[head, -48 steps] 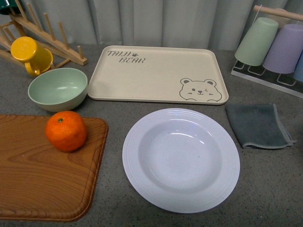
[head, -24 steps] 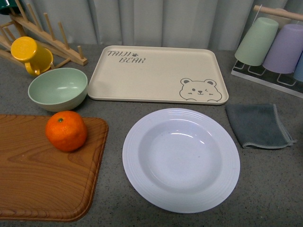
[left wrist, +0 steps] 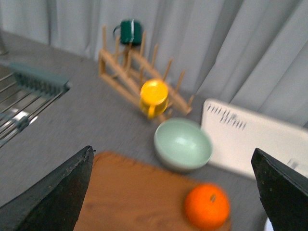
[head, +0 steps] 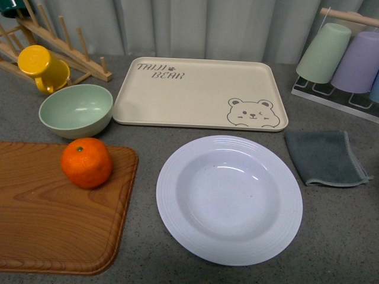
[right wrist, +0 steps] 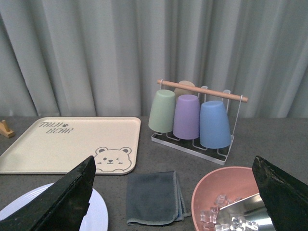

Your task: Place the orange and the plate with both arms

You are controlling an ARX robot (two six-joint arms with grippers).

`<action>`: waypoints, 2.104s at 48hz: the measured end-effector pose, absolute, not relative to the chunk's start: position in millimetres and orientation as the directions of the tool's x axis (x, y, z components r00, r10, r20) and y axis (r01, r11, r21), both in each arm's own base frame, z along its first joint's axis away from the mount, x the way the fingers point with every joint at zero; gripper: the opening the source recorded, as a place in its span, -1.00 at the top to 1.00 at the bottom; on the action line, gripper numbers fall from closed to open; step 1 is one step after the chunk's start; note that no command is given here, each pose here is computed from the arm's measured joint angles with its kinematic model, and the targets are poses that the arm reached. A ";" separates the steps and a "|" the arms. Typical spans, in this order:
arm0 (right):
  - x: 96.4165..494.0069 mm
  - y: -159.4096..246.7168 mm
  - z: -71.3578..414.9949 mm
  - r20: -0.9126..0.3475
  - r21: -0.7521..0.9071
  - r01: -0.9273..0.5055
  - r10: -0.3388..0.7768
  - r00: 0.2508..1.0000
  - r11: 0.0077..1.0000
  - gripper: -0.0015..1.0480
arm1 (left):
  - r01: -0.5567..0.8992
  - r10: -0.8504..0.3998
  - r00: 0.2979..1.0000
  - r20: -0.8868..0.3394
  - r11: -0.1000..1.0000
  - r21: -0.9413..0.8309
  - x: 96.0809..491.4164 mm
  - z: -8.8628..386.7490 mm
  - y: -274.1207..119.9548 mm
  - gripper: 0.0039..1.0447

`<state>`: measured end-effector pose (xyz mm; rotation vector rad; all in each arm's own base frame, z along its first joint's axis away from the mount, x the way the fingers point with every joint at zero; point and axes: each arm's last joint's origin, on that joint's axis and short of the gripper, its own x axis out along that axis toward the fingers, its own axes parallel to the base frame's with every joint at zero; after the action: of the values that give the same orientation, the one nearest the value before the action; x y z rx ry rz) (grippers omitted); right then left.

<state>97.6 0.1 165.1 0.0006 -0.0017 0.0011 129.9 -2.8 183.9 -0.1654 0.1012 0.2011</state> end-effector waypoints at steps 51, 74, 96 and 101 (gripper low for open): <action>97.6 0.1 165.1 0.002 0.000 -0.002 0.002 1.000 1.000 -0.83 | 0.027 -0.041 0.693 -0.719 0.999 -0.031 315.4 76.2 -67.6 -0.88; 97.6 0.1 165.1 0.002 0.000 -0.002 0.002 1.000 1.000 -0.83 | 0.033 -0.061 0.633 -0.772 0.998 -0.051 319.2 60.5 -64.3 -0.88; 97.6 0.1 165.1 0.002 0.000 -0.002 0.002 1.000 1.000 -0.83 | 0.041 -0.072 0.626 -0.776 0.997 -0.060 319.5 58.8 -66.4 -0.35; 97.6 0.1 165.1 0.002 0.000 -0.002 0.002 1.000 1.000 -0.83 | 0.041 -0.073 0.626 -0.776 0.997 -0.061 319.4 58.8 -66.6 -0.35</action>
<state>97.6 0.1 165.1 0.0002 -0.0021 0.0023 319.4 -66.6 58.8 -0.0384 0.8919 -0.0657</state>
